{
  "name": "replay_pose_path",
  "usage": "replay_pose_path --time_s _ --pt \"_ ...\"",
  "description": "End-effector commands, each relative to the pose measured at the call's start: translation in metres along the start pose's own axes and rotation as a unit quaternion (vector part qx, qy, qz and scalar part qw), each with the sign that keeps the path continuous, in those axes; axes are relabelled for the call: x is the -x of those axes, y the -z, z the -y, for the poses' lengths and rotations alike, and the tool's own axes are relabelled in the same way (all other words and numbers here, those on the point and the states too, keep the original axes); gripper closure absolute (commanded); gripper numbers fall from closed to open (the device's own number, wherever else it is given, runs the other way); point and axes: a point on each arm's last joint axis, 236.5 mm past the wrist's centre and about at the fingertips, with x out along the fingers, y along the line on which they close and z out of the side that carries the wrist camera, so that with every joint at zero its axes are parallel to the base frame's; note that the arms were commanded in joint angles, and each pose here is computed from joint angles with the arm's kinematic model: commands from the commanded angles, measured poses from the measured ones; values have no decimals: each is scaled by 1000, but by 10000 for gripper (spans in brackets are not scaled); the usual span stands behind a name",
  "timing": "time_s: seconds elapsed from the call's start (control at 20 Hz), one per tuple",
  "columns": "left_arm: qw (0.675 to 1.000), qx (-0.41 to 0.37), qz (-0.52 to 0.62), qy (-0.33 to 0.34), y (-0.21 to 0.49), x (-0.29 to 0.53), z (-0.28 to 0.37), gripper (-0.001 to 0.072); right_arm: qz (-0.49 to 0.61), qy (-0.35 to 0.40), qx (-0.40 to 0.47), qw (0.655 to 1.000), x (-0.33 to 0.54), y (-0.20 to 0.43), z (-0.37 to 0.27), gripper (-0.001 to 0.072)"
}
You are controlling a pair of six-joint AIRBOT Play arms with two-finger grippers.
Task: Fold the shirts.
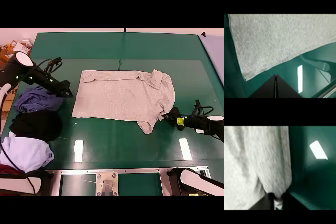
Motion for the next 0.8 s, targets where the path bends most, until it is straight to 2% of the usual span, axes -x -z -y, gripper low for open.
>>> replay_pose_path --time_s 0.0,0.1,0.3,0.4,0.55,0.6,0.65,0.7,0.75 --pt "1000 1 -6 -14 8 -1 -6 688 -4 5 35 999 -3 -14 -12 700" --pt "1000 1 -12 -24 10 0 -11 688 -31 34 84 995 13 -18 -9 700" --pt "998 53 -22 -23 19 13 -30 688 36 112 58 991 68 -83 23 701" --pt "996 83 -3 -28 19 20 -42 688 51 105 42 992 76 -93 24 701" --pt "990 140 -7 -35 40 -1 -54 672 36 104 70 991 69 -86 19 701" --pt "985 167 -22 -34 55 -16 -59 264 33 104 78 991 67 -84 16 700" --pt "978 206 -33 -28 68 -29 -62 -13 31 103 81 991 66 -83 14 701" --pt "972 229 -42 -17 80 -43 -62 60 30 103 83 991 65 -82 12 701" --pt "969 243 -46 -10 89 -56 -61 58 29 103 84 991 64 -82 12 701"
